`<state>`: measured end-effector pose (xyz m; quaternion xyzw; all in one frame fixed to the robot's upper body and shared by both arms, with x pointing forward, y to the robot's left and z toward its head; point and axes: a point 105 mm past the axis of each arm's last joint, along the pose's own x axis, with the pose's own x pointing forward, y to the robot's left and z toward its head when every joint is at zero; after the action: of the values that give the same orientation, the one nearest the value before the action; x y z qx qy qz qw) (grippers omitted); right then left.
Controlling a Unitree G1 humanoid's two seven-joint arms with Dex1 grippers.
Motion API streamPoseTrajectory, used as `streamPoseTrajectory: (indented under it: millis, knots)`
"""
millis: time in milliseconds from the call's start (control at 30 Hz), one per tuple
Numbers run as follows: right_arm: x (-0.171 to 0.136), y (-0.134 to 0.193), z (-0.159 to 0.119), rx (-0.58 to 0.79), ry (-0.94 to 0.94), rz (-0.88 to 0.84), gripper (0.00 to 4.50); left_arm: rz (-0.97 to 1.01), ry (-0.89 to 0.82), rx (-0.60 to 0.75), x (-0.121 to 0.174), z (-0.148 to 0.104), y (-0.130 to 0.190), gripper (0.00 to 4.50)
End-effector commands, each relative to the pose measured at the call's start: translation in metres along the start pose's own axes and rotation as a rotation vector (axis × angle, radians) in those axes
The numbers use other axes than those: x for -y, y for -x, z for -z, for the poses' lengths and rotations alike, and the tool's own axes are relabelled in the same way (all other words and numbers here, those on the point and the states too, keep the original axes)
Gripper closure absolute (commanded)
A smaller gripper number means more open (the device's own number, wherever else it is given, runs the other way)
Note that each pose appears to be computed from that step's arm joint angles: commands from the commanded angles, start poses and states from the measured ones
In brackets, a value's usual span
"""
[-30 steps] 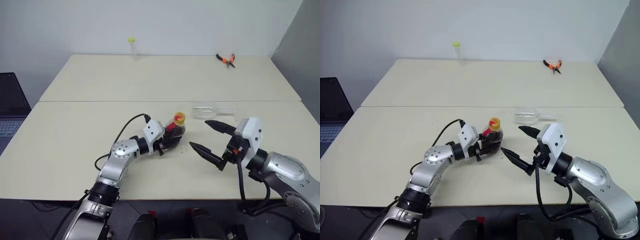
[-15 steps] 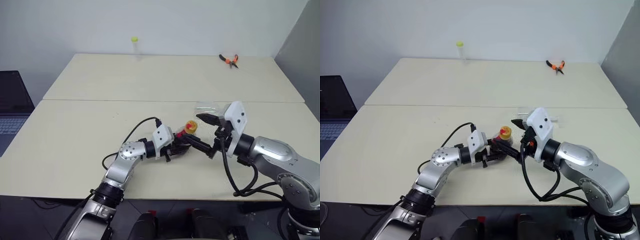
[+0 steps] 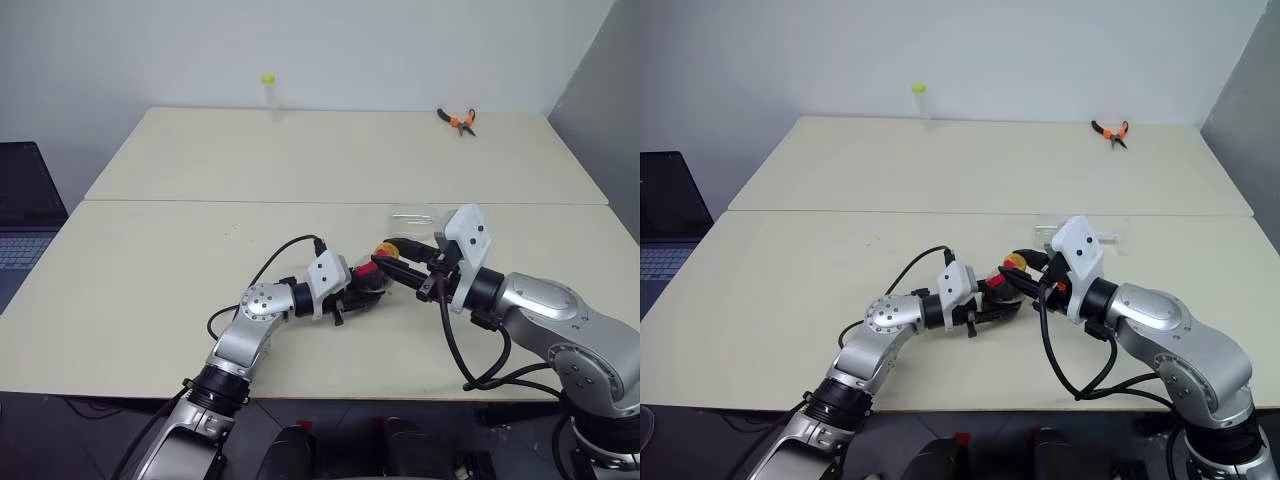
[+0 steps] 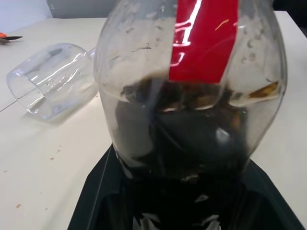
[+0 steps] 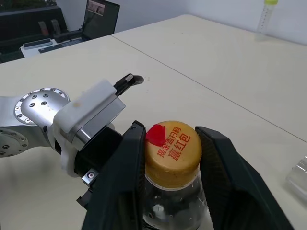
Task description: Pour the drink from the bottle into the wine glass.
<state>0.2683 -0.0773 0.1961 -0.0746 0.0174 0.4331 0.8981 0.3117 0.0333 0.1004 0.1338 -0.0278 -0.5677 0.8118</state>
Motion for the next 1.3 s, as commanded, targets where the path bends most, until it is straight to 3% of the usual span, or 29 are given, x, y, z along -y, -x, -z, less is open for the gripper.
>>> streamPoseTrajectory:
  millis: [33,233,467,633,667,900,1133,1300]
  knots:
    - [0.0,0.001,-0.015,0.056,0.039,-0.007,3.24,0.011,-0.039,0.045,0.003,-0.014,-0.003,3.05]
    - [0.016,0.007,-0.017,0.003,0.134,-0.198,3.24,0.099,0.003,0.058,0.016,-0.02,-0.001,3.49]
    - [0.052,0.007,-0.003,-0.231,0.341,-0.496,3.24,0.206,0.074,0.079,0.029,-0.033,-0.001,3.63]
    - [0.057,0.003,-0.009,-0.273,0.413,-0.584,3.24,0.225,0.09,0.079,0.032,-0.037,-0.002,3.71]
    - [0.057,0.003,-0.013,-0.254,0.396,-0.578,3.24,0.215,0.091,0.077,0.031,-0.037,-0.002,3.72]
    - [0.035,0.015,-0.031,-0.088,0.212,-0.476,0.9,0.152,0.098,0.074,0.021,-0.034,-0.003,3.73]
    - [0.008,0.034,-0.025,0.064,0.054,-0.145,0.85,0.05,0.061,0.042,0.002,-0.024,0.002,3.73]
    - [-0.014,0.019,-0.01,0.116,-0.026,0.069,0.85,0.022,0.058,0.029,-0.005,-0.019,0.004,3.73]
